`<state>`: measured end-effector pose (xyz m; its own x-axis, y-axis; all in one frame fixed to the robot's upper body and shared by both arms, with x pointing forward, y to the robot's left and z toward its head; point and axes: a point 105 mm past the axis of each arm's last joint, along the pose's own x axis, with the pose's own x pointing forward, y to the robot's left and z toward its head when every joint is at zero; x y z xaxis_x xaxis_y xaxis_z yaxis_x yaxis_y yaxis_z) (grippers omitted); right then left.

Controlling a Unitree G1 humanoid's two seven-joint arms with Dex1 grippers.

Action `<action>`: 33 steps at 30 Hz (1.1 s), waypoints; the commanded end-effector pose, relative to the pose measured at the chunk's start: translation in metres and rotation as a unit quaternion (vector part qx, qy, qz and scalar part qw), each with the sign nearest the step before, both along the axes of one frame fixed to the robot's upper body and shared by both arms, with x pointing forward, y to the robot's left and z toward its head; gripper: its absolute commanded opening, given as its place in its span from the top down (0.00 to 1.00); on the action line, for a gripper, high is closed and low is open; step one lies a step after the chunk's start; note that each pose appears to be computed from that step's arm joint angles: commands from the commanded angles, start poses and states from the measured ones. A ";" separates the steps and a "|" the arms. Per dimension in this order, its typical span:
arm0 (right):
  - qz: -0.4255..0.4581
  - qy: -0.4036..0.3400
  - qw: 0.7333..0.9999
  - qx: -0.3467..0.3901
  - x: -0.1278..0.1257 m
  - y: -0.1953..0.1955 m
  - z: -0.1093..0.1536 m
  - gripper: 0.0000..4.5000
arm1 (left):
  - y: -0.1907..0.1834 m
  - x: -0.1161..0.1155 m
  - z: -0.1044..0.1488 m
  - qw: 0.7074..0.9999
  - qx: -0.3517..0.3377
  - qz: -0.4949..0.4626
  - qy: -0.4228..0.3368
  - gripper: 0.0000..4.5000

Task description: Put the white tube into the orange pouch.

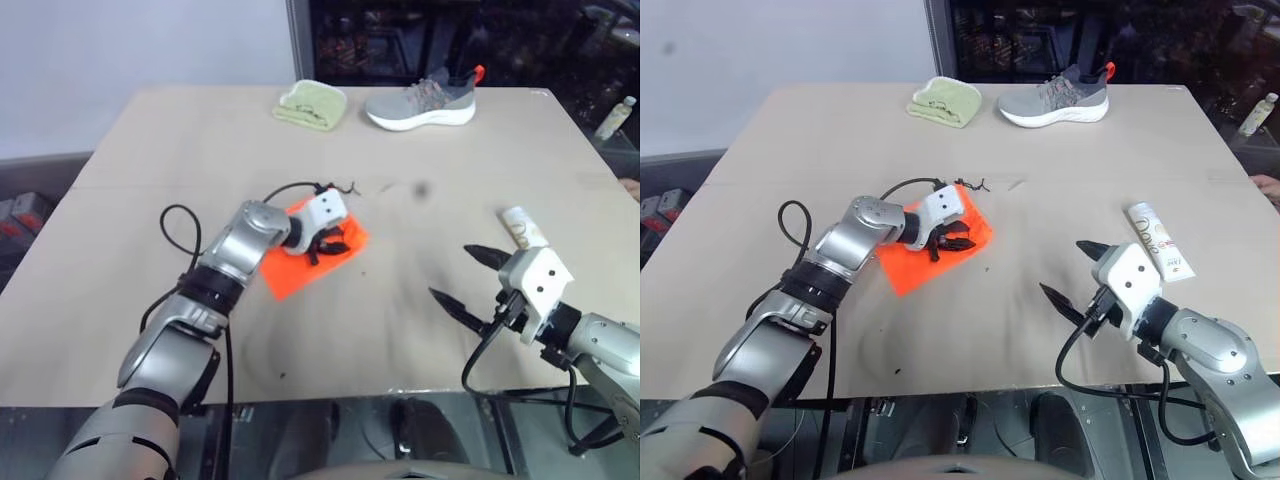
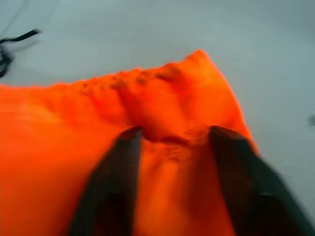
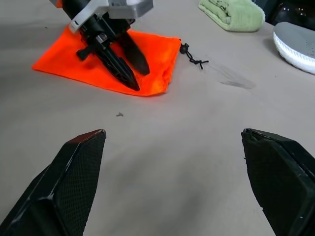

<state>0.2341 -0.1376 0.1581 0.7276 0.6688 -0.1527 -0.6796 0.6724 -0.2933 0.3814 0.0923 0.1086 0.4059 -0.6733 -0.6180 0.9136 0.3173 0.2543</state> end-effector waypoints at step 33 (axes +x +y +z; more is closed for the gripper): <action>0.065 0.038 0.997 0.033 0.025 0.033 0.002 0.00 | 0.094 -0.097 0.055 0.984 -0.132 -0.114 -0.032 0.99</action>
<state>0.2597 -0.1053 0.1554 0.6336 0.7556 -0.1665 -0.7727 0.6068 -0.1866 0.2864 0.1987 0.1413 0.2718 -0.8432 -0.4639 0.9463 0.1466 0.2882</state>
